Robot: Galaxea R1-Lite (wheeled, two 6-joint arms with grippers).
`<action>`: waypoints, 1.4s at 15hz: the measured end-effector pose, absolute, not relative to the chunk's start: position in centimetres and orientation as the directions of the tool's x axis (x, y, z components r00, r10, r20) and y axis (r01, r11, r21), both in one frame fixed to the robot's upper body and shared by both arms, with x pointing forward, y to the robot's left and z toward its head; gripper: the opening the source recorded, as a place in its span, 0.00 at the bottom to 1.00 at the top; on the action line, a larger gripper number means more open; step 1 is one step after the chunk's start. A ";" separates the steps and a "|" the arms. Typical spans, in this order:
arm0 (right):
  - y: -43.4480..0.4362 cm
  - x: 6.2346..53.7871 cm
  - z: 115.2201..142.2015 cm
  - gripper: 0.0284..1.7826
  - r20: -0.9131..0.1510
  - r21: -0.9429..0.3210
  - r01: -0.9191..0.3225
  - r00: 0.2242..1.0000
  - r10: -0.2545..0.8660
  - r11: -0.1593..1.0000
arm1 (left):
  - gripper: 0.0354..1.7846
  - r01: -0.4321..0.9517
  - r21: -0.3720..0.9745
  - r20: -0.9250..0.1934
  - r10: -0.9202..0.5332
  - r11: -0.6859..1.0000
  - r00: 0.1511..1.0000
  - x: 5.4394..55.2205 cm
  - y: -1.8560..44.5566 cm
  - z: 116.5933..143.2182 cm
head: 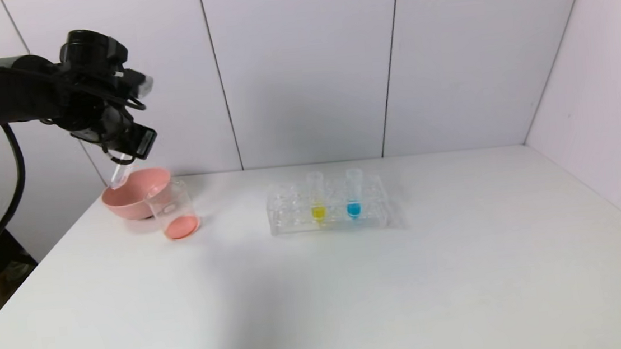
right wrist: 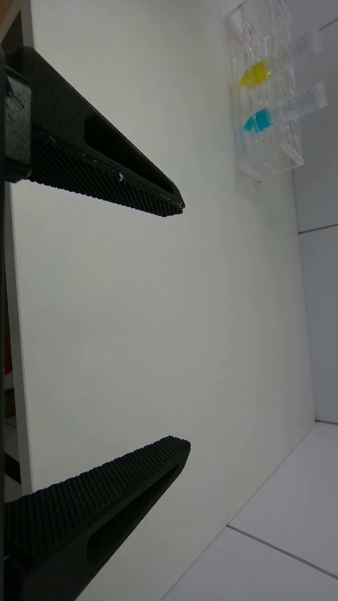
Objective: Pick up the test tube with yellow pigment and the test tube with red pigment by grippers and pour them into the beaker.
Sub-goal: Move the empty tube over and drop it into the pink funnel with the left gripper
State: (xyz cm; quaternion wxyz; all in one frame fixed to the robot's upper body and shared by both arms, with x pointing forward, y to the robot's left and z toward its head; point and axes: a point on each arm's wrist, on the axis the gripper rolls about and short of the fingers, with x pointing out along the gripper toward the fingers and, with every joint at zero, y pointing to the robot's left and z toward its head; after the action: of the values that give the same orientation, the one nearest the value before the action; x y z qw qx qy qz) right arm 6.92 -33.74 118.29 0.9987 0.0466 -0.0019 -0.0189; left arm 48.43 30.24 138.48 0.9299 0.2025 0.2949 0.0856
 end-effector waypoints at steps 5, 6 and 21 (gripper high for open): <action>-33.7 6.9 118.3 0.96 0.003 0.093 0.037 0.999 -0.038 0.995 | 0.21 -0.206 0.201 -0.398 0.272 0.958 0.876 47.2 31.3 137.1; -33.7 6.9 118.3 0.96 0.002 0.093 0.038 0.999 -0.038 0.995 | 0.21 -0.214 0.188 -0.373 0.272 0.958 0.887 46.7 31.4 136.4; -33.7 6.9 118.3 0.96 0.003 0.093 0.037 0.999 -0.038 0.995 | 0.21 -0.362 -0.045 -0.090 0.357 0.931 0.930 47.6 33.9 128.3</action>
State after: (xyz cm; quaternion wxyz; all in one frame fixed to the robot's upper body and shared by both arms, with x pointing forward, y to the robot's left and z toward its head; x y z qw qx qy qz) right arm 6.92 -33.74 118.30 0.9987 0.0464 -0.0022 -0.0189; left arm 47.60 33.93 128.25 0.9819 -0.0304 0.0400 0.1829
